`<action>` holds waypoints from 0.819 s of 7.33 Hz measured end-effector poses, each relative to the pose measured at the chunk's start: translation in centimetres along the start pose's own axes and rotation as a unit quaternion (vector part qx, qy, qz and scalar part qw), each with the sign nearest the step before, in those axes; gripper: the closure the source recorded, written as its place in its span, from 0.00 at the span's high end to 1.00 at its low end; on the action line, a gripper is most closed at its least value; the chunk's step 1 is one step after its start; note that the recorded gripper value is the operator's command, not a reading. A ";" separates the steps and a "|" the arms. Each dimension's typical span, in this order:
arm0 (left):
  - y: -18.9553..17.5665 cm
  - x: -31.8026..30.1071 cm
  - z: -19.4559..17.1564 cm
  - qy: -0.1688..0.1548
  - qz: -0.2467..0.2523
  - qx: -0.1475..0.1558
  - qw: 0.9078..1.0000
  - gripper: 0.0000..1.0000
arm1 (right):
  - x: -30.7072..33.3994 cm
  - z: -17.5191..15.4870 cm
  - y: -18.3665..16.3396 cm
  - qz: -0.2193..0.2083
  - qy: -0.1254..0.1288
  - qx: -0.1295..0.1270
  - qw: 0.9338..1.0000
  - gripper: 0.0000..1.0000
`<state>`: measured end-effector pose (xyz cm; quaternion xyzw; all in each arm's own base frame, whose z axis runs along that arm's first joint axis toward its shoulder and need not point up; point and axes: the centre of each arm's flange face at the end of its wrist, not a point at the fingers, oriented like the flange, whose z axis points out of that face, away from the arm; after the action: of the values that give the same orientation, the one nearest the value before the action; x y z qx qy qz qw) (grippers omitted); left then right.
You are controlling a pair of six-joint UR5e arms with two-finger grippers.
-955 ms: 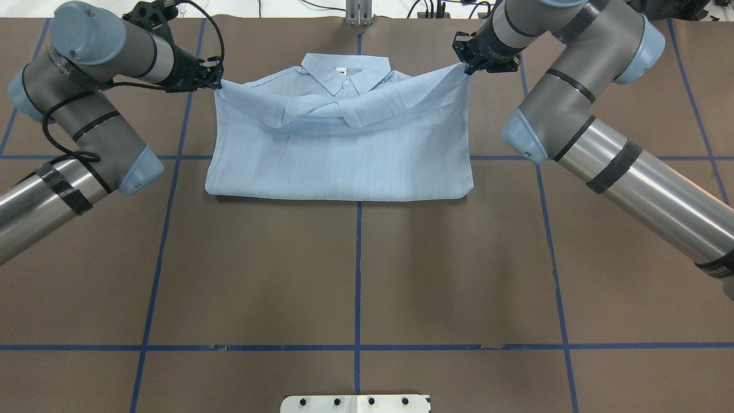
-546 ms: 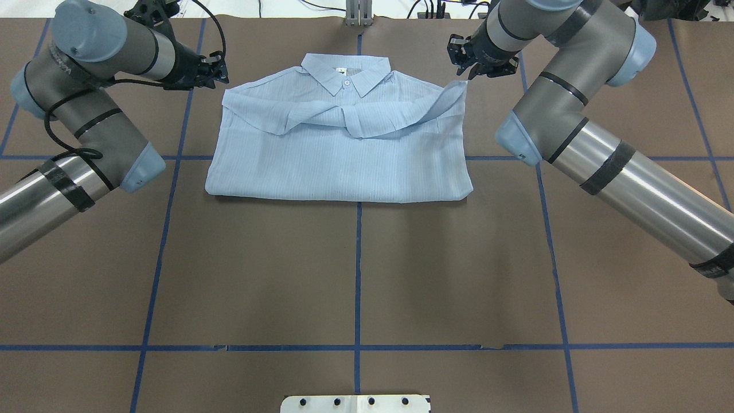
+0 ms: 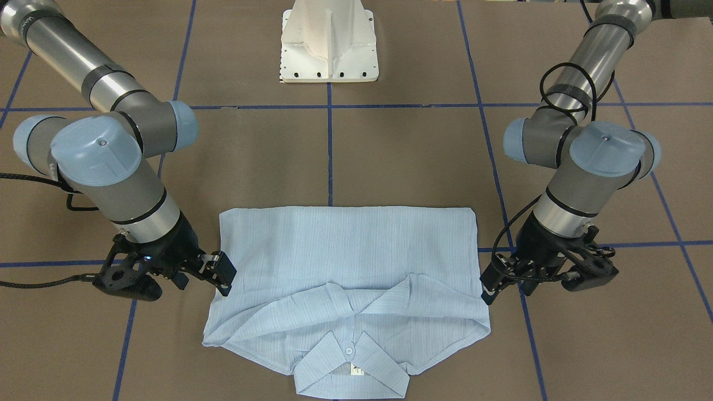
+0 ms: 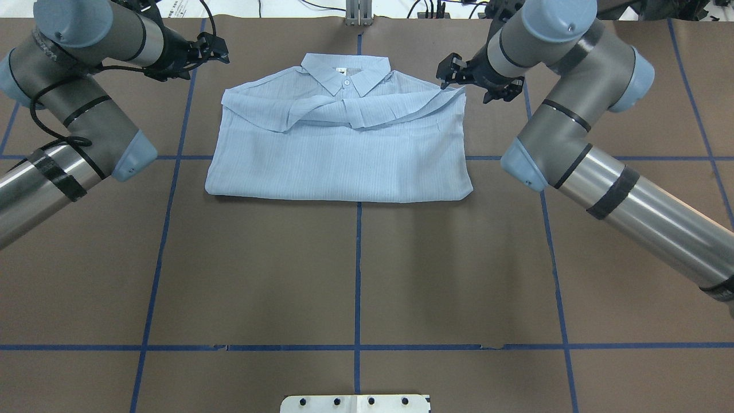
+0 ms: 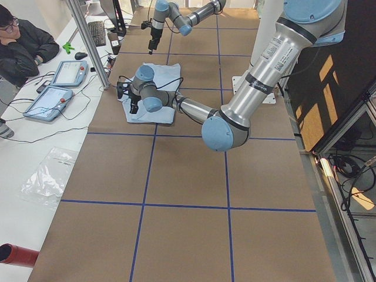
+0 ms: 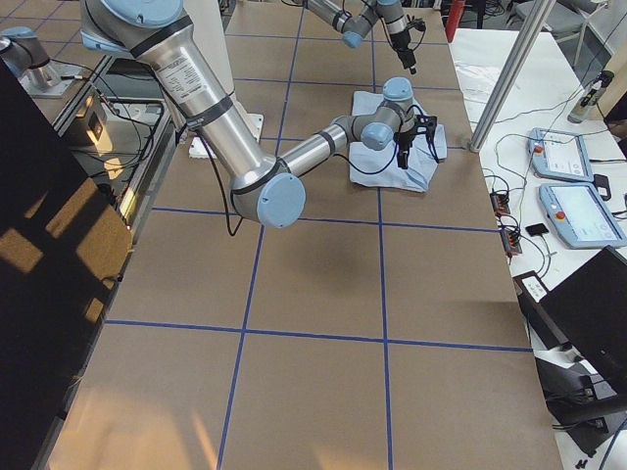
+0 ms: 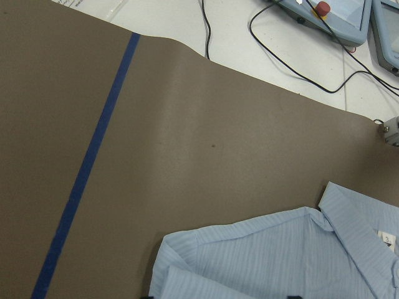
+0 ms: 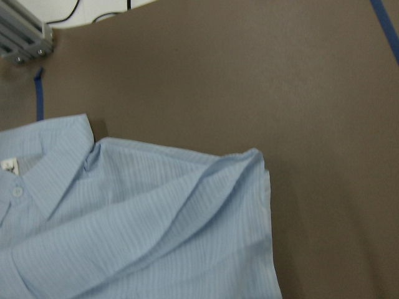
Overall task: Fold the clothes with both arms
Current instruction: 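Move the right gripper down to the folded shirt's side edge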
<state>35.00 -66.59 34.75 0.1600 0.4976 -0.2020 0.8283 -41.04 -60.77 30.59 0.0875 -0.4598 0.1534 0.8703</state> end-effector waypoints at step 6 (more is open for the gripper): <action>0.2 1.1 -1.3 0.013 0.000 -0.002 1.000 1.00 | 3.7 4.5 11.3 -0.033 0.025 -0.075 0.996 0.60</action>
<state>34.53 -65.98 33.22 0.1613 0.5089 -0.1988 0.8219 -46.52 -50.84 36.29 0.0331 -0.4447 0.0918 0.8904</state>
